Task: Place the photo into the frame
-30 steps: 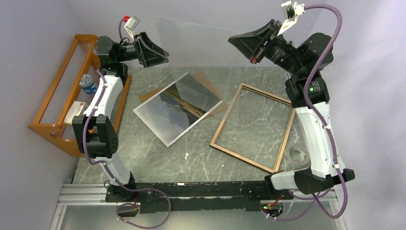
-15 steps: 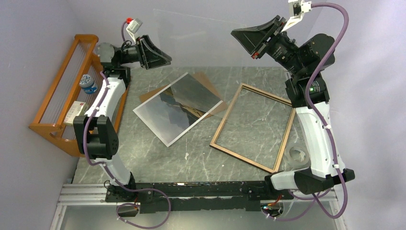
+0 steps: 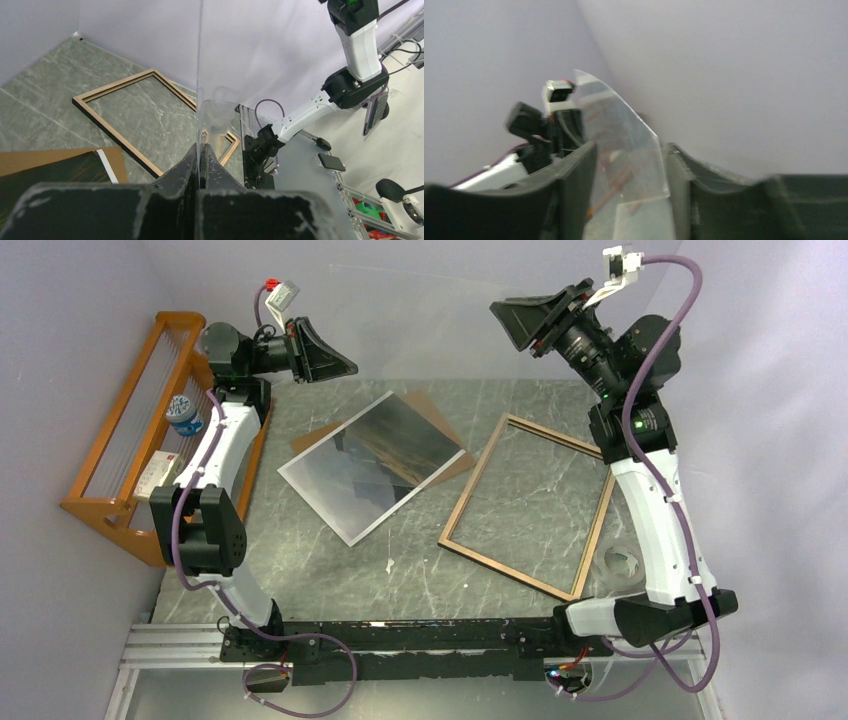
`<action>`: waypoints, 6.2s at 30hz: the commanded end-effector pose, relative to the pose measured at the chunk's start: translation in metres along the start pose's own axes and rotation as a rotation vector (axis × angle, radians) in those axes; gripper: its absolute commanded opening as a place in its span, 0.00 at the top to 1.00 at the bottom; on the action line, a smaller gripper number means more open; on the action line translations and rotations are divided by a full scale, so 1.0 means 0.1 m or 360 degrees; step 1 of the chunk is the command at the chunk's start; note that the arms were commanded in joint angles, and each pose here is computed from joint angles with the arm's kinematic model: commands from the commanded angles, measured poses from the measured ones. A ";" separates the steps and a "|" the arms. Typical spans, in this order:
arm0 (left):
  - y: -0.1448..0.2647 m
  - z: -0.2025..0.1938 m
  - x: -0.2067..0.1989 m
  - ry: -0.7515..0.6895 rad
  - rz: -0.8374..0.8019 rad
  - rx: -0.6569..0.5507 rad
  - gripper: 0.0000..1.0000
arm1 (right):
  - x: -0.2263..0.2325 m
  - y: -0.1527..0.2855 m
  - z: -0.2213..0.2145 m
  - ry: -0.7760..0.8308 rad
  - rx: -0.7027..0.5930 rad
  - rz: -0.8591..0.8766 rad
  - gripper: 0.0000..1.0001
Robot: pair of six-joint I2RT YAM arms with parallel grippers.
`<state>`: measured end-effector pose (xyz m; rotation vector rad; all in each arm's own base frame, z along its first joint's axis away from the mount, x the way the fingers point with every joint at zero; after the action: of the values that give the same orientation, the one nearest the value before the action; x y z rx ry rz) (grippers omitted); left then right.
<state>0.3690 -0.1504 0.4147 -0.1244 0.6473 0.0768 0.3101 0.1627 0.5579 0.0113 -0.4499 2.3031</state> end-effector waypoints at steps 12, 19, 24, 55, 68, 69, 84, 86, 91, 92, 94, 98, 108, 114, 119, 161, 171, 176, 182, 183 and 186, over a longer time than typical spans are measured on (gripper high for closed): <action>0.75 0.13 0.81 0.0170 0.1290 -0.0392 0.98 | -1.44 0.55 -1.53 -0.0199 0.0571 -0.1176 0.17; 0.84 0.19 0.74 0.0204 0.1445 -0.0425 0.98 | -1.69 0.76 -2.96 -0.0426 0.1391 -0.1478 0.27; 0.85 0.20 0.64 0.0249 0.1473 -0.0425 0.97 | -1.53 0.83 -3.76 -0.0420 0.1865 -0.1573 0.27; 0.78 0.17 0.59 0.0388 0.1413 -0.0381 0.97 | -1.09 0.61 -4.56 -0.0615 0.2101 -0.1365 0.83; 0.92 0.17 0.62 0.0384 0.1605 -0.0420 0.97 | -0.65 0.29 -4.49 -0.0566 0.1999 -0.1136 0.82; 0.92 0.18 0.61 0.0381 0.1608 -0.0421 0.98 | -0.65 0.28 -4.51 -0.0561 0.2003 -0.1132 0.82; 0.82 0.33 0.40 0.0341 0.1488 -0.0439 0.97 | -0.35 -0.07 -4.76 -0.0791 0.2047 -0.0784 0.70; 0.82 0.35 0.38 0.0334 0.1480 -0.0445 0.98 | -0.35 -0.08 -4.81 -0.0795 0.2065 -0.0761 0.67; 0.80 0.38 0.34 0.0323 0.1456 -0.0451 0.98 | -0.34 -0.17 -4.76 -0.0785 0.2043 -0.0694 0.52; 0.79 0.38 0.34 0.0326 0.1448 -0.0454 0.97 | -0.34 -0.21 -4.70 -0.0774 0.2019 -0.0661 0.48; 0.76 0.40 0.32 0.0330 0.1404 -0.0452 0.97 | -0.36 -0.29 -4.54 -0.0726 0.1951 -0.0630 0.40; 0.70 0.44 0.25 0.0339 0.1314 -0.0456 0.97 | -0.45 -0.37 -4.13 -0.0697 0.1762 -0.0636 0.31; 0.43 0.53 -0.29 0.0176 0.0820 -0.0371 0.98 | -0.65 -0.34 -2.73 -0.0454 0.1051 -0.0595 0.06; 0.32 0.51 -0.75 0.0002 0.0516 -0.0301 0.98 | -0.53 -0.36 -1.94 -0.0376 0.0651 -0.0411 0.01; 0.26 0.59 -1.17 -0.0130 0.0286 -0.0266 0.97 | -0.50 -0.19 -1.52 -0.0408 0.0319 -0.0292 0.01; 0.28 1.22 -1.84 0.0019 0.0122 -0.0985 0.97 | 0.67 0.17 -0.88 -0.0595 -0.0050 0.0869 0.13; 0.38 1.17 -1.70 0.0137 0.0243 -0.1178 0.97 | 0.57 0.06 -0.91 -0.0830 -0.0101 0.0684 0.55; 0.38 1.10 -1.64 0.0172 0.0239 -0.1162 0.98 | 0.58 0.00 -0.89 -0.0932 -0.0071 0.0737 0.84; 0.45 0.94 -1.35 0.0240 0.0420 -0.1199 0.71 | 0.47 0.01 -1.06 -0.1000 0.0003 0.0629 1.00; 0.48 0.88 -1.26 0.0231 0.0478 -0.1220 0.57 | 0.43 0.03 -1.11 -0.1010 0.0029 0.0595 1.00; 0.60 0.66 -0.95 0.0251 0.0726 -0.1246 0.29 | 0.32 0.07 -1.29 -0.1034 0.0135 0.0458 1.00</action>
<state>0.3246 -0.0968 0.5445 -0.7625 0.8152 0.5962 0.2950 0.2328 0.4479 0.7761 -0.7542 2.6558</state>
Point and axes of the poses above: each gripper's point midway between its finger pads, its own y axis back along the fingers, its own x axis along the line the jaws close on, z = x × y, the point moved 4 cm from there along y, back along the fingers, and after that the axes turned 11 degrees about y, right-handed, at the moved point
